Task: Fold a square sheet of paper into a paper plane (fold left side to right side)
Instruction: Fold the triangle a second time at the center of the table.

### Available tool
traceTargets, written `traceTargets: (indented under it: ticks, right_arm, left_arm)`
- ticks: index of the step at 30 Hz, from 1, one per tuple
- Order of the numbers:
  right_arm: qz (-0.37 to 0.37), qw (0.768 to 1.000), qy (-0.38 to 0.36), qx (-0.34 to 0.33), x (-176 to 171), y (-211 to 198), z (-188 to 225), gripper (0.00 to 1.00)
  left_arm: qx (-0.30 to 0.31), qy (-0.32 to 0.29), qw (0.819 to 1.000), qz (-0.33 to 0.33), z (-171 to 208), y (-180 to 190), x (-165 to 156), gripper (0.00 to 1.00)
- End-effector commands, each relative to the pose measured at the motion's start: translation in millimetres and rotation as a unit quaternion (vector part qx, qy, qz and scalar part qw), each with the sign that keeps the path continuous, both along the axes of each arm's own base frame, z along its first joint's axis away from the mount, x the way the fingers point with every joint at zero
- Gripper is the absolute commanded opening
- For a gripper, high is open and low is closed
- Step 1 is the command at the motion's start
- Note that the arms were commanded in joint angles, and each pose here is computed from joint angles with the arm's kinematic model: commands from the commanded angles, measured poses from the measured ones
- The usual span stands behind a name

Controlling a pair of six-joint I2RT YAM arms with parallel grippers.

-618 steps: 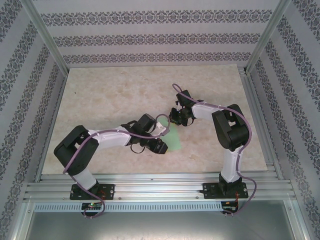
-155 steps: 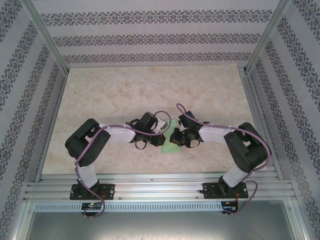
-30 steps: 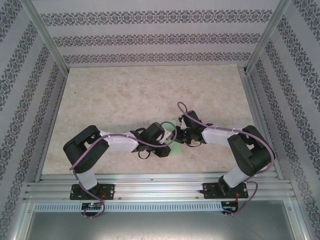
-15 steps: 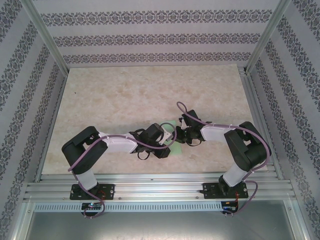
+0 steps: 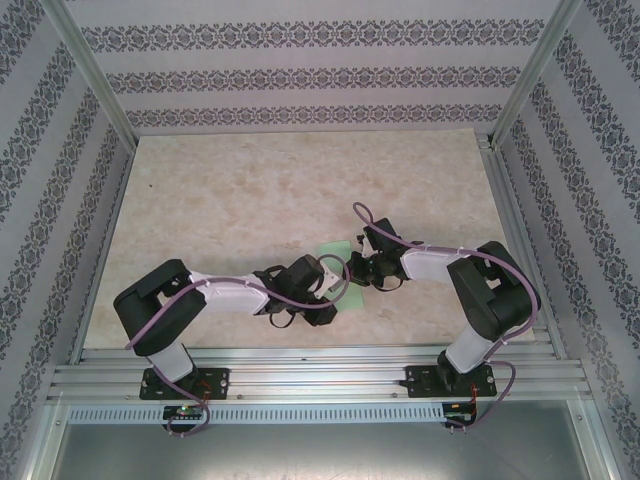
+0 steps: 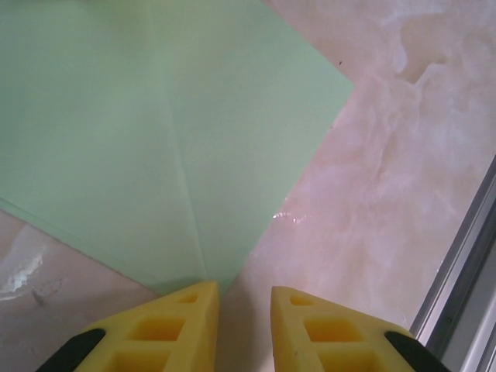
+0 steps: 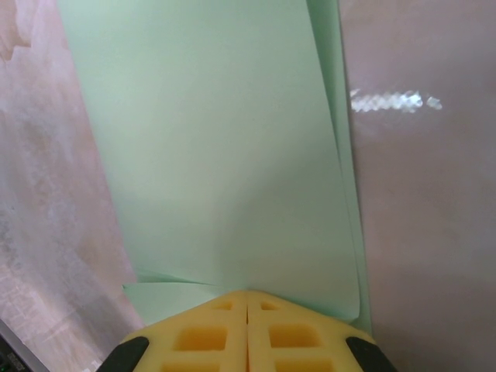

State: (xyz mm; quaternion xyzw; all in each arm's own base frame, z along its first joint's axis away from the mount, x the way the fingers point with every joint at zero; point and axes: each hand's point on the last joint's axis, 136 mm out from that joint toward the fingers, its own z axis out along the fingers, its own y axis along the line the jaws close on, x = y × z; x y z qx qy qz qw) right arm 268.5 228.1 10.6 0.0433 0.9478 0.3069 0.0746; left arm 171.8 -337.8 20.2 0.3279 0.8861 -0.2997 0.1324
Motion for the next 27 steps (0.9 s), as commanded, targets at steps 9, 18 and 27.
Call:
traceTargets:
  ticks: [9,18,27]
  right_arm:
    - [-0.022,0.999,-0.015,-0.044,10,-19,-8,0.08]
    - [-0.021,0.999,-0.043,-0.018,23,-8,23,0.08]
    - [-0.028,0.998,-0.057,-0.016,20,-14,44,0.11]
  left_arm:
    - [-0.016,0.05,0.998,0.031,33,36,-15,0.24]
    - [-0.111,0.042,0.992,0.047,80,7,25,0.25]
    - [-0.139,0.062,0.988,0.007,71,-39,28,0.27]
